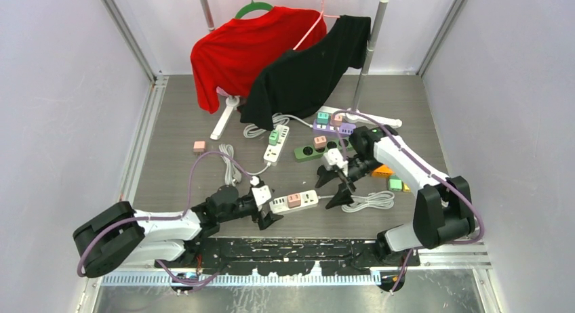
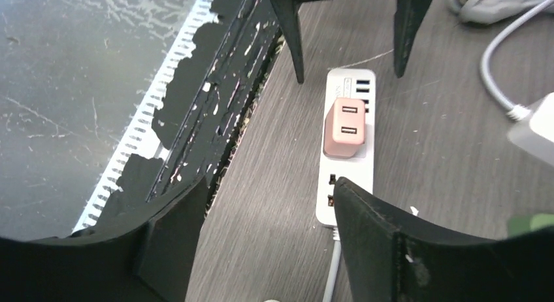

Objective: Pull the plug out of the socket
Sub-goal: Remove the plug from the socket.

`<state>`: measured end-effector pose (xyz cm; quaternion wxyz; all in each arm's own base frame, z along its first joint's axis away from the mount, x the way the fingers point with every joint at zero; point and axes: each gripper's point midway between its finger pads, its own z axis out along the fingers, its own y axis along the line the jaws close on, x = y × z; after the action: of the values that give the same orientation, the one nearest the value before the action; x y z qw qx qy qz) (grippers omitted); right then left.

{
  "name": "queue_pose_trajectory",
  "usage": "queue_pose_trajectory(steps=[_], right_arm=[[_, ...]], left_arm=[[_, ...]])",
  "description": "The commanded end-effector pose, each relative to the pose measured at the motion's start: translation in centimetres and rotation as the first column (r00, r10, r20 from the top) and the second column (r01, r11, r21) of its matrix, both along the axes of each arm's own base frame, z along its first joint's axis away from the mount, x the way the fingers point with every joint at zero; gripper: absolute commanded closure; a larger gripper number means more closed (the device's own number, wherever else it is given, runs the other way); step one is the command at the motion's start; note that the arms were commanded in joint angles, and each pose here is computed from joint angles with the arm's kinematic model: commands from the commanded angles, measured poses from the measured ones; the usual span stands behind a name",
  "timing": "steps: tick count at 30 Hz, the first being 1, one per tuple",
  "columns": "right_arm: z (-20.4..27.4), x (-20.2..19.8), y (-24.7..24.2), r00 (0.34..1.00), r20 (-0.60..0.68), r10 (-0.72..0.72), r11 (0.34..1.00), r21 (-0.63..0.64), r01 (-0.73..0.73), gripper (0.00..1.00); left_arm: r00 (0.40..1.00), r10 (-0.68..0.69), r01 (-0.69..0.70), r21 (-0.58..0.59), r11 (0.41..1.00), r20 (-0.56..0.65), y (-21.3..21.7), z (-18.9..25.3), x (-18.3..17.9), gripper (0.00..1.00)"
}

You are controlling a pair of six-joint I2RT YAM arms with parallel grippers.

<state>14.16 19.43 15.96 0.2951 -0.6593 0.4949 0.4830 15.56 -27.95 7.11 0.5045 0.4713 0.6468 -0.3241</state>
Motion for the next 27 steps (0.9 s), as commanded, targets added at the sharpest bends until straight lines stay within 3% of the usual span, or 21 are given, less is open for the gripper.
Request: queue_pose_trajectory(steps=[1,5,16,20,24,27], right_arm=[[-1.7,1.8,2.3,0.999,0.053,0.004,0.995,-0.097,0.001,0.27],[-4.3,3.2,4.1,0.993,0.104,-0.049,0.969,-0.235,0.072,0.25],[-6.0,4.6,7.8,0.978,0.121,-0.167,0.943,-0.269,0.195,0.30],[-7.1,3.6,8.5,0.985,0.099,-0.143,0.944,-0.285,0.165,0.32],[-7.7,2.9,9.3,0.988,0.088,-0.125,0.942,-0.303,0.146,0.37],[-7.9,3.1,9.3,0.987,0.098,-0.130,0.938,-0.312,0.155,0.40]], left_arm=[[0.998,-0.007,0.012,-0.079,0.997,0.068,-1.0,2.1,0.6,0.11],[0.998,-0.031,0.035,-0.070,0.997,0.060,-1.6,1.6,0.6,0.12],[0.998,-0.041,0.042,-0.015,0.999,0.042,-2.5,-0.8,1.3,0.19],[0.999,-0.030,0.031,-0.015,0.999,0.041,-2.6,-1.1,1.5,0.21],[0.999,-0.031,0.031,-0.003,1.000,0.024,-2.7,-1.4,1.5,0.27],[0.999,-0.034,0.034,0.015,0.999,0.009,-2.9,-1.7,1.6,0.38]])
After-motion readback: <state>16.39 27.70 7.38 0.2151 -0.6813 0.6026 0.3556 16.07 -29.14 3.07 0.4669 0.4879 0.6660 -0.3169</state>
